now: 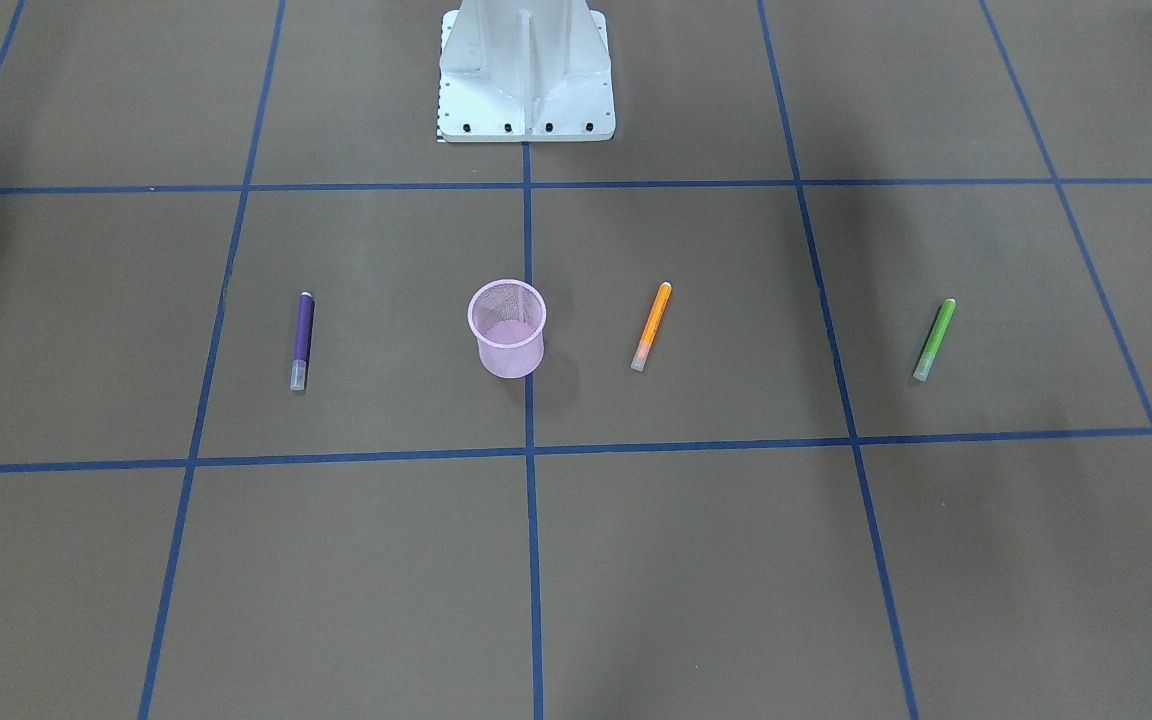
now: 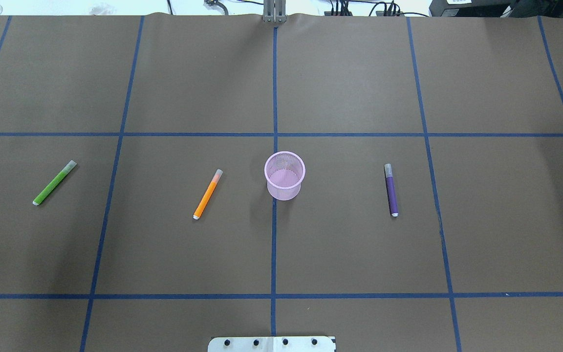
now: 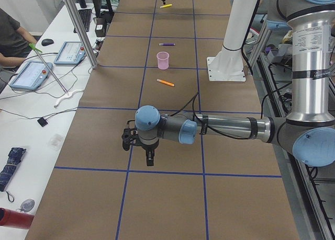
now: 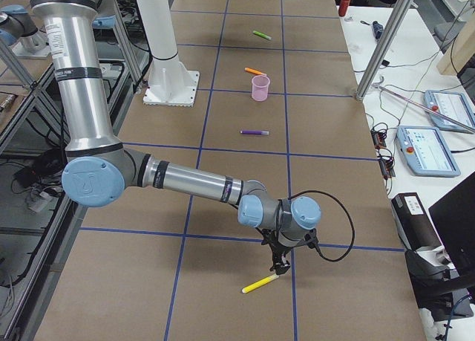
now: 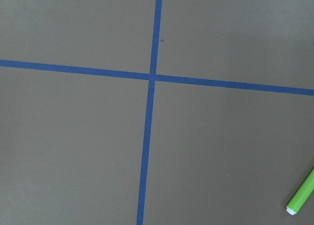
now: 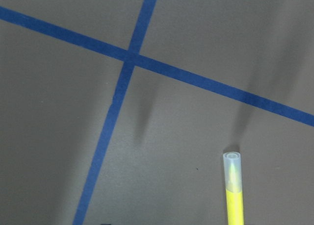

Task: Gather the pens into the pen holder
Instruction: 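Lower the right gripper onto the yellow marker and grasp it upright, then lift the yellow marker with the right gripper and carry it toward the pink cup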

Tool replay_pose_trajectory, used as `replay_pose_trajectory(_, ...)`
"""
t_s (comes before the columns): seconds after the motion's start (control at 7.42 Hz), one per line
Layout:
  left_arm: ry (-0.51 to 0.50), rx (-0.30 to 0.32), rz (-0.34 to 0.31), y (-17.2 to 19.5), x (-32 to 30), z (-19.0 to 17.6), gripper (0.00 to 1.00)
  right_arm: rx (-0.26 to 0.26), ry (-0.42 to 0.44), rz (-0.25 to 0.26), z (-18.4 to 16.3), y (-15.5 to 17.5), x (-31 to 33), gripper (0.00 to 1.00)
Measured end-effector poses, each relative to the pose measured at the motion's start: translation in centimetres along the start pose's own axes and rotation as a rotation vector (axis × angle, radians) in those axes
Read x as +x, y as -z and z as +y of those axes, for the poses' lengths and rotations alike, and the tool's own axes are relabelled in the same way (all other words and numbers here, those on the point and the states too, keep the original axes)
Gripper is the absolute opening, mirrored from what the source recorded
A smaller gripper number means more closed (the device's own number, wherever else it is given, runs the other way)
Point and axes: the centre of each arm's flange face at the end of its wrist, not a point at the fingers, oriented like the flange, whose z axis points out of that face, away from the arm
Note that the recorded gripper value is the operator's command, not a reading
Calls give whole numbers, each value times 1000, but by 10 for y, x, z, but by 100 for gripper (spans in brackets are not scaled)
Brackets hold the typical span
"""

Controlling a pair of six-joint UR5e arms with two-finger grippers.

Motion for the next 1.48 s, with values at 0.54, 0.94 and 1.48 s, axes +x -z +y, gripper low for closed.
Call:
replay_pose_trajectory(0.54,-4,0,1,0,2,0,99,-45,103,25,2,-28,21,99)
replay_pose_trajectory(0.94,-7,3,2,1,3,-1,99,-54,55,18,3,-37,28,93)
replay_pose_trajectory(1.48,-11,4,2,2,5,-1,99,-40,22,27,7,-52,38,73)
